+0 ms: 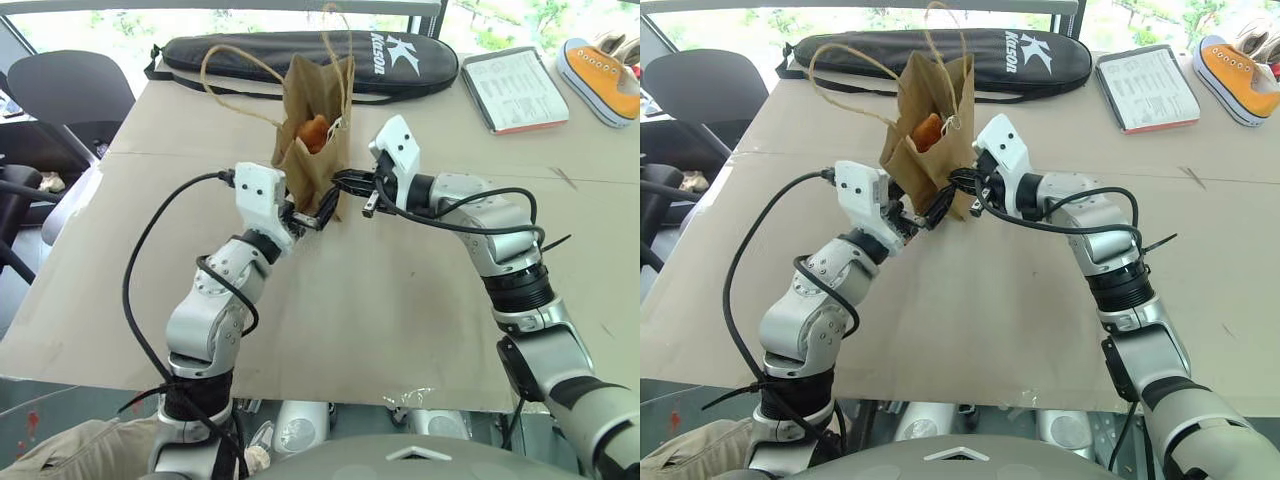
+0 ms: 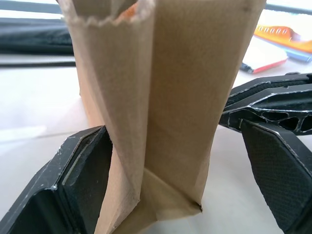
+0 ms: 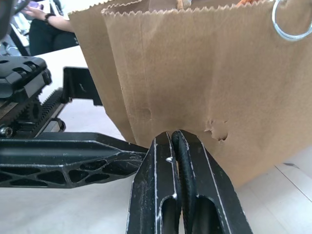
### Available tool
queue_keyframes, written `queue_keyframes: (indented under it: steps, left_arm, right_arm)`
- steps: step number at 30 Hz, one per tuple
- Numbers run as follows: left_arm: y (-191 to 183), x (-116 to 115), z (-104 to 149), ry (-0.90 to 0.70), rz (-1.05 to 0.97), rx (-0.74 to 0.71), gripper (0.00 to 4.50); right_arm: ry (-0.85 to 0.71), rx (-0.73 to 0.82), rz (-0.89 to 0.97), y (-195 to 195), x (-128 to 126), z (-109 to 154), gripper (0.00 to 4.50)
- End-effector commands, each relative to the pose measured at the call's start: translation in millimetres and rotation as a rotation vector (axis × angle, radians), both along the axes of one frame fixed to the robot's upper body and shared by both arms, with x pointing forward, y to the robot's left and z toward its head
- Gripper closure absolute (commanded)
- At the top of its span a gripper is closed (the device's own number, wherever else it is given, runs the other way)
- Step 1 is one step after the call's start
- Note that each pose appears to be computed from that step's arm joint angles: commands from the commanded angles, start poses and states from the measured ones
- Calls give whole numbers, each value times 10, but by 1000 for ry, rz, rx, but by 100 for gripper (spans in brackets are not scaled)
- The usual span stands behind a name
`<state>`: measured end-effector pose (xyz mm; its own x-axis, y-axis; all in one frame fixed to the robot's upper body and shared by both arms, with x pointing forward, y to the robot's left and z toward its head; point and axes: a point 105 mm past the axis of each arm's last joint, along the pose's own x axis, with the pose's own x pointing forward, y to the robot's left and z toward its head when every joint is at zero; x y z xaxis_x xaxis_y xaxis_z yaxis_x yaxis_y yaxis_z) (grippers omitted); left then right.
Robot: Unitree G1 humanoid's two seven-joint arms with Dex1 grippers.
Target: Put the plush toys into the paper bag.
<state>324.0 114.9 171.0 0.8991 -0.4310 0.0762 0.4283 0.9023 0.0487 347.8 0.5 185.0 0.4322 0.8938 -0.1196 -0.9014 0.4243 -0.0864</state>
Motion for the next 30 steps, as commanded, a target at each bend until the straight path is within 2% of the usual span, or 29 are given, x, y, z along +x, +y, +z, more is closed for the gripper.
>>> queue_keyframes:
  steps: [1,2,3,10,11,16,18,22,27,30]
  left_arm:
    - [65,154,135,-76,111,11,5]
    - [58,174,119,-73,121,10,55]
    - [59,194,90,-68,135,12,76]
    - [92,298,-11,-82,170,26,414]
    - [87,299,-9,-89,167,26,433]
    - [116,231,11,-116,107,18,433]
    - [112,162,56,-144,13,24,433]
    - [111,-27,201,-183,-288,22,433]
    - [183,-316,244,-137,-774,137,433]
    - [184,-423,168,-61,-1045,245,433]
  right_arm:
    - [-16,26,144,199,-262,76,450]
    - [-16,25,143,193,-264,77,450]
    - [-15,25,141,188,-265,76,450]
    - [-29,31,113,98,-288,143,450]
    - [-35,32,109,84,-295,160,450]
    - [-51,43,88,1,-344,248,450]
    - [-59,42,77,-54,-368,279,450]
    - [-85,71,70,-222,-477,429,450]
    - [-127,248,205,-472,-942,879,450]
    - [-152,244,246,-677,-1234,1001,450]
